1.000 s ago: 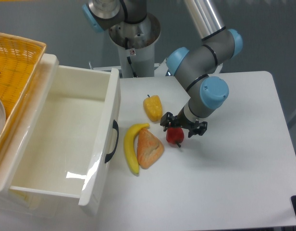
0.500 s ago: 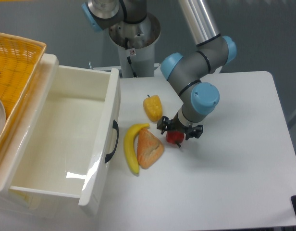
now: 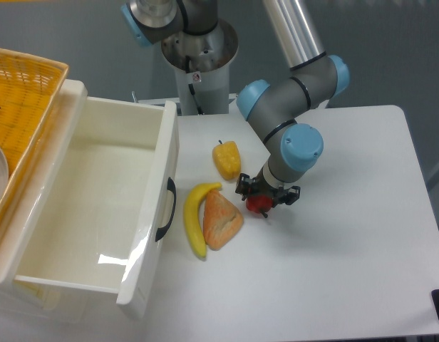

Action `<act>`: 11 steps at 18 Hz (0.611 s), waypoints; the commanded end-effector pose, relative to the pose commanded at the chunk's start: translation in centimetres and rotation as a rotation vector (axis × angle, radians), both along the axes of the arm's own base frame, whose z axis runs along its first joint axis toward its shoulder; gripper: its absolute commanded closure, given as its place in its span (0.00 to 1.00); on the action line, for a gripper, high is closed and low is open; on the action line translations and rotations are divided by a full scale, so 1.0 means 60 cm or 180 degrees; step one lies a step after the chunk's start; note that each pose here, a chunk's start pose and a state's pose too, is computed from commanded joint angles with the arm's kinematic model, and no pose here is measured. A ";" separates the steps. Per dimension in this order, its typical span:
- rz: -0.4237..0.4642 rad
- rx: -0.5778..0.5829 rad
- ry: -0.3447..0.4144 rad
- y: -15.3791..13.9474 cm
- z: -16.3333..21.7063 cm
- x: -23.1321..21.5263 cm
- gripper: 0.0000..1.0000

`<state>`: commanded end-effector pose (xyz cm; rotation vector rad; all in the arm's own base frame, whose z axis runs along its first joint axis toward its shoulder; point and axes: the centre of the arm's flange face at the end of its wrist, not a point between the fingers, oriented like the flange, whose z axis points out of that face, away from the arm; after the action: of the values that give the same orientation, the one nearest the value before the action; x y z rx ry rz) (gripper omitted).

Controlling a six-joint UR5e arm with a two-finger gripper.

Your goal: Pick up the red pepper

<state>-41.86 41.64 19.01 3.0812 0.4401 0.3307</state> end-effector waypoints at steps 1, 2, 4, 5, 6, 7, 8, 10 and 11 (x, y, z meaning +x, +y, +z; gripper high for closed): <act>-0.0010 0.0009 0.0013 0.001 0.003 -0.001 0.72; -0.0010 0.0014 0.0021 0.002 0.005 -0.003 0.76; 0.0001 0.0036 0.0048 0.002 0.014 -0.009 0.85; 0.0001 0.0052 0.0074 0.002 0.021 -0.014 0.87; -0.0008 0.0072 0.0104 0.004 0.028 -0.021 0.87; -0.0023 0.0094 0.0145 0.006 0.038 -0.028 0.90; -0.0058 0.0118 0.0186 0.008 0.050 -0.032 0.91; -0.0116 0.0167 0.0265 0.007 0.074 -0.045 0.91; -0.0130 0.0187 0.0296 0.008 0.083 -0.052 0.91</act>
<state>-44.95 42.15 24.01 3.1678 0.3754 0.2038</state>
